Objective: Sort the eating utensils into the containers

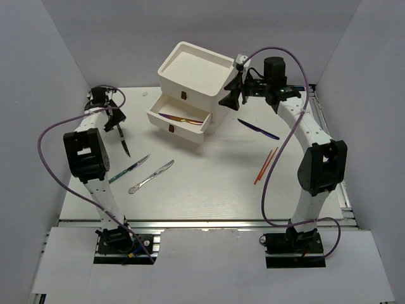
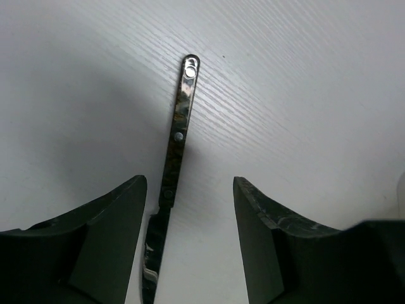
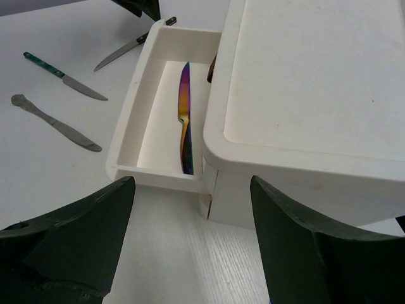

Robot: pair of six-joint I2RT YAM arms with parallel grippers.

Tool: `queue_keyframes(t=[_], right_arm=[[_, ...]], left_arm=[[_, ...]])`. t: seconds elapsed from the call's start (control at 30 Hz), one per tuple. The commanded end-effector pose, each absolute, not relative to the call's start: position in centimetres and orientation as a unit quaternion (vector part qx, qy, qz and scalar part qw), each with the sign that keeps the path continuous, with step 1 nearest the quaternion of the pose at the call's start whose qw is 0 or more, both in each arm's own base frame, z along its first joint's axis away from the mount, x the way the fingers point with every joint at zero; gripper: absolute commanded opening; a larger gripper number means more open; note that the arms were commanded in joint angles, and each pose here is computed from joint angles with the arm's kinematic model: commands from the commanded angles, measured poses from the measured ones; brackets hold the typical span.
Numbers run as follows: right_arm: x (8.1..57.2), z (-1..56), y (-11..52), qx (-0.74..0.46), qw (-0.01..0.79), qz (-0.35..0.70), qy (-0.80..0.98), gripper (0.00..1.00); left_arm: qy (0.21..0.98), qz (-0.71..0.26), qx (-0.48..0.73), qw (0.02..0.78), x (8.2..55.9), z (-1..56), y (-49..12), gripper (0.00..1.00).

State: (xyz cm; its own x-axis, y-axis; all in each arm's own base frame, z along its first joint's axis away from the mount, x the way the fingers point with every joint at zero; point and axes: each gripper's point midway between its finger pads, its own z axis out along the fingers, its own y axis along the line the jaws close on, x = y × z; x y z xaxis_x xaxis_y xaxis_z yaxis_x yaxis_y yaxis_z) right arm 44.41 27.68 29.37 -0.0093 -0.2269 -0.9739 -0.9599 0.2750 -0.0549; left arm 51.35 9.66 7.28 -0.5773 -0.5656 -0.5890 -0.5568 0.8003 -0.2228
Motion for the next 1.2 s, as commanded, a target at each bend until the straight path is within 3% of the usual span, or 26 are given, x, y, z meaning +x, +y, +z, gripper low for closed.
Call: queue_keyframes(t=[0.0, 0.4, 0.53, 0.7, 0.8, 0.97, 1.17], right_arm=[[43.8, 31.2, 27.0, -0.487, 0.524, 0.362, 0.598, 0.80], [45.5, 30.7, 25.3, -0.467, 0.526, 0.363, 0.612, 0.81], [45.7, 30.3, 24.7, -0.461, 0.524, 0.363, 0.617, 0.81], [45.9, 30.1, 24.3, -0.456, 0.524, 0.362, 0.622, 0.81], [46.0, 29.9, 24.1, -0.454, 0.524, 0.361, 0.625, 0.81], [45.9, 29.3, 23.8, -0.453, 0.521, 0.356, 0.630, 0.81], [45.6, 28.8, 23.4, -0.452, 0.517, 0.351, 0.636, 0.81]], left_arm=[[0.889, 0.030, -0.301, 0.343, 51.8, 8.0, 11.1, 0.67], [0.919, 0.018, -0.251, 0.305, 52.5, 3.6, 9.0, 0.55], [0.924, 0.026, -0.251, 0.288, 51.5, 2.5, 9.1, 0.40], [0.930, 0.028, -0.252, 0.265, 49.7, 1.2, 8.7, 0.33], [0.929, 0.029, -0.257, 0.264, 49.3, 1.5, 8.8, 0.26], [0.920, 0.010, -0.262, 0.291, 50.7, 4.0, 8.3, 0.00], [0.896, -0.011, -0.282, 0.343, 52.7, 9.7, 8.3, 0.00]])
